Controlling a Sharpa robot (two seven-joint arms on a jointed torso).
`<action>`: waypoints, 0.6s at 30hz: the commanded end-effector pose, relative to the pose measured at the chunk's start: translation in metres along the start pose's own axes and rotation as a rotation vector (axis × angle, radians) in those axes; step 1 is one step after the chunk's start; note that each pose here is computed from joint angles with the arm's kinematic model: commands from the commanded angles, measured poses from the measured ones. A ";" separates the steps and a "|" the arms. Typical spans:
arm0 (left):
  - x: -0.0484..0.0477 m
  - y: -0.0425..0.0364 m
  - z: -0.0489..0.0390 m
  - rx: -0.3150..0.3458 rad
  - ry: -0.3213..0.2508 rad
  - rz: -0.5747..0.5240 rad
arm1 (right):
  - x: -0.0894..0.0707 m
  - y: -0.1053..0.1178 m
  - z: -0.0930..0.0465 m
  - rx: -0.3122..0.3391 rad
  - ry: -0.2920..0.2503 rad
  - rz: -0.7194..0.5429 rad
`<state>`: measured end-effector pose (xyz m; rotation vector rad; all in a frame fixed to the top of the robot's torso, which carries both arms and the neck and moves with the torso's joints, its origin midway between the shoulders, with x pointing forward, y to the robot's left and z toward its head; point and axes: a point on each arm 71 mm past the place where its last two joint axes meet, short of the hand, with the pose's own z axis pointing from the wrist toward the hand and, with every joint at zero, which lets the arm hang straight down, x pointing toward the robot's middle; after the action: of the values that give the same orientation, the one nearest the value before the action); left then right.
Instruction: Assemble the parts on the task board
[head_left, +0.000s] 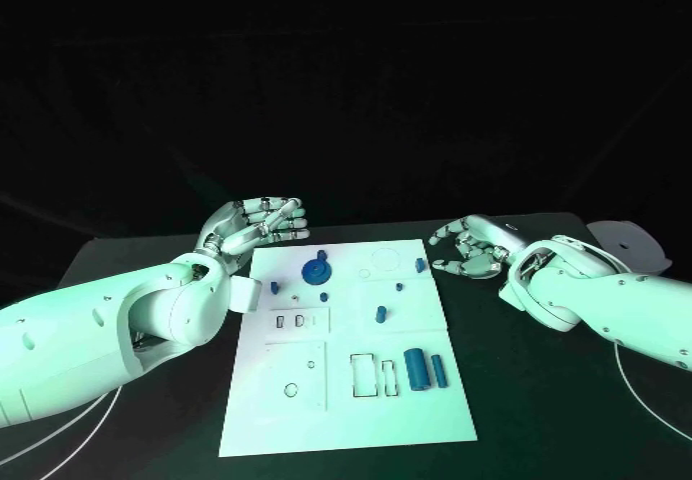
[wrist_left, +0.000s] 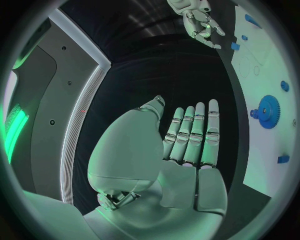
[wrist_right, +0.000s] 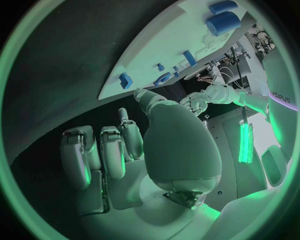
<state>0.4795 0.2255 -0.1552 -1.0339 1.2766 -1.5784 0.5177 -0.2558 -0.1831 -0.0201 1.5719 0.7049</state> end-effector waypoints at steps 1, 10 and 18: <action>0.0029 -0.0010 0.0008 0.014 0.021 -0.014 | 0.007 -0.001 0.003 0.003 0.051 -0.019; 0.0031 -0.0007 0.0011 0.014 0.021 -0.014 | 0.016 -0.002 0.012 0.014 0.071 -0.015; 0.0028 -0.0006 0.0012 0.012 0.020 -0.013 | 0.021 -0.001 0.015 0.019 0.081 -0.011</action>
<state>0.4801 0.2246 -0.1556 -1.0334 1.2779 -1.5809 0.5283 -0.2425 -0.1999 -0.0328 1.6305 0.6926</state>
